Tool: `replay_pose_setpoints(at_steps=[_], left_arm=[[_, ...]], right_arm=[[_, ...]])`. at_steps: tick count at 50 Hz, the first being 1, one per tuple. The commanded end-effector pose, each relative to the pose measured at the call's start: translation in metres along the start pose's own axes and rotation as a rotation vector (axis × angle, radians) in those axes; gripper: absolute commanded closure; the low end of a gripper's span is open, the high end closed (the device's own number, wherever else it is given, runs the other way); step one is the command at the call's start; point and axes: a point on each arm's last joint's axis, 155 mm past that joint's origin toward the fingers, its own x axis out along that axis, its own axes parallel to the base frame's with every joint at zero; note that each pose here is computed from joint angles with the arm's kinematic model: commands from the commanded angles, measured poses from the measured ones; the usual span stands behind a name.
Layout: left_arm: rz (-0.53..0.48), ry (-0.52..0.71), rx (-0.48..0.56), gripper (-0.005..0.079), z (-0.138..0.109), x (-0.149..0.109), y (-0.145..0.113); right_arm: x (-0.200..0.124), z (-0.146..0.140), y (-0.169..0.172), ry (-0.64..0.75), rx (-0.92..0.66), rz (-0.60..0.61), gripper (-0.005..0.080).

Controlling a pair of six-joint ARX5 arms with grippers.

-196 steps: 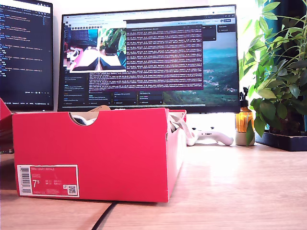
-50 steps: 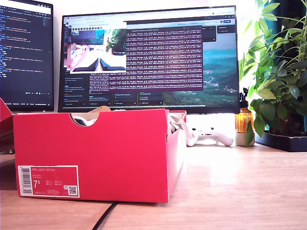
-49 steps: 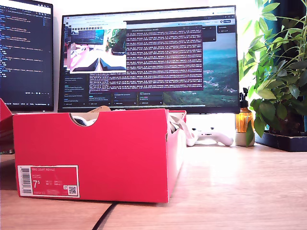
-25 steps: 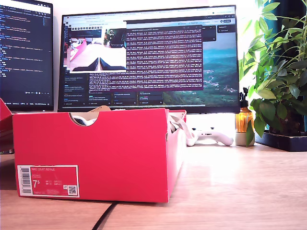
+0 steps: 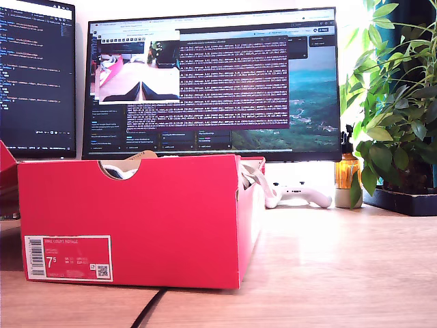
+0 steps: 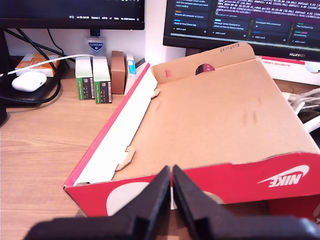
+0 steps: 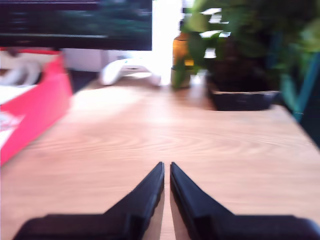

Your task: Pack the white shoes by picking the first shoe and placing it inside the red shoebox, left side, then picking and rotating the second shoe and placing it in the shoebox

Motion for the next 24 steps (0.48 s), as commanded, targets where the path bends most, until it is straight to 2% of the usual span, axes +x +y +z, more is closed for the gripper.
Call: replay_pose_setpoints(at_steps=[1, 24], left_arm=[[0.005, 0.044, -0.004, 0.0761, -0.0185, 0.0027, 0.0027], [0.005, 0.044, -0.004, 0.0761, -0.0185, 0.0027, 0.0027]], right_arm=[[0.0006, -0.0011, -0.0046, -0.005, 0.011, -0.019, 0.0762], [0.0006, -0.0012, -0.0069, -0.005, 0.012, -0.028, 0.0762]])
